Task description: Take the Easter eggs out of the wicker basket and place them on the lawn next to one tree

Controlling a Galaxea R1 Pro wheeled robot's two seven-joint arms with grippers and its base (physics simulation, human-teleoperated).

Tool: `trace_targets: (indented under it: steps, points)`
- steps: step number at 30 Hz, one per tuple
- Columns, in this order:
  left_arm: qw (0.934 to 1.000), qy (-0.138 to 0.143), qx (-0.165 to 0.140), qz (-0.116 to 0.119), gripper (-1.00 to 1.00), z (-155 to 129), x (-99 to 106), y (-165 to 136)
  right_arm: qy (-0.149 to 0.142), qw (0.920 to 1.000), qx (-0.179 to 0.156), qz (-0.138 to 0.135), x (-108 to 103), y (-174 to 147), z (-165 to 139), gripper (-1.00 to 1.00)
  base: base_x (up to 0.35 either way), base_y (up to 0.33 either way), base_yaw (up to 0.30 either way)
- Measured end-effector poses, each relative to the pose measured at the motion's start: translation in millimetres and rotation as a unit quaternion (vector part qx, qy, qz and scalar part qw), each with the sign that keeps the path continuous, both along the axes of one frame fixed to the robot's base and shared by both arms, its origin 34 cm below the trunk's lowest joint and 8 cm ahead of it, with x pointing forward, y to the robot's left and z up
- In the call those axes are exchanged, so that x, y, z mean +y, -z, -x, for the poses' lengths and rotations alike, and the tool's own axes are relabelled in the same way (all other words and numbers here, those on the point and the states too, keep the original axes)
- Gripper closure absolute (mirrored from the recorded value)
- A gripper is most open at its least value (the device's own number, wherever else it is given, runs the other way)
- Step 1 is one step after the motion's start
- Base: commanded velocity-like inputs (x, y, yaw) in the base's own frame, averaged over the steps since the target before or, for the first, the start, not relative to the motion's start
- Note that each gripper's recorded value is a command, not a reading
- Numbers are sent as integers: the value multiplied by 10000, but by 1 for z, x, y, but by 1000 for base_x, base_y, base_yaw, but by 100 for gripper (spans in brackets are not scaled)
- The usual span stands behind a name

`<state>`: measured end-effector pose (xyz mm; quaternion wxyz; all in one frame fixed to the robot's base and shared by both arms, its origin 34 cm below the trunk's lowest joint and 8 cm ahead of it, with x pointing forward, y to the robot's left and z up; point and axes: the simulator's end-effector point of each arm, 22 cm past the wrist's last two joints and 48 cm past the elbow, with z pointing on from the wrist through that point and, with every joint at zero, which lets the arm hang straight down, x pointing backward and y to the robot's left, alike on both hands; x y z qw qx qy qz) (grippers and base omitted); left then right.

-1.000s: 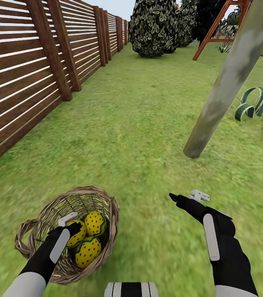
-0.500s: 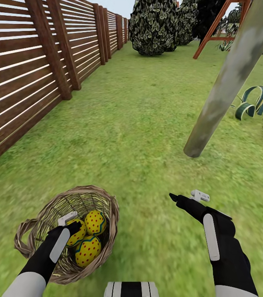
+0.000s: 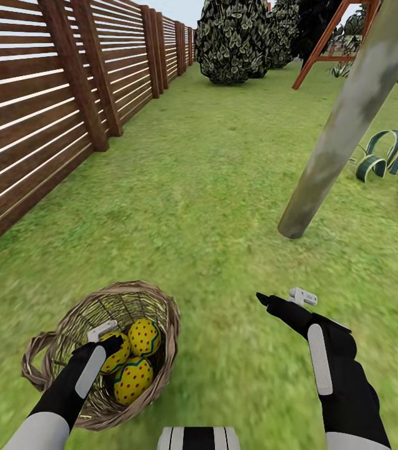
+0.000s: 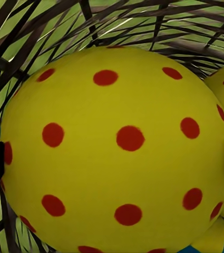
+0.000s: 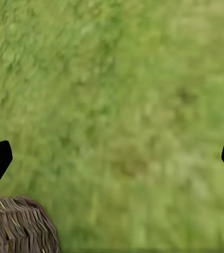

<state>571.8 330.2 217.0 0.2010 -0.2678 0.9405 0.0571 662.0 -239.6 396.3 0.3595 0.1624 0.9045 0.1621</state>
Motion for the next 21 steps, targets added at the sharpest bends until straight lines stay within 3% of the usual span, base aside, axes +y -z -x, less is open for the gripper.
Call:
trace_targets:
  steps: [21]
  points:
    - [10000,-35,-25,66,100,0,-2,-3,1,10000,-58,-2,0,-7,-1,-100,0,0,0]
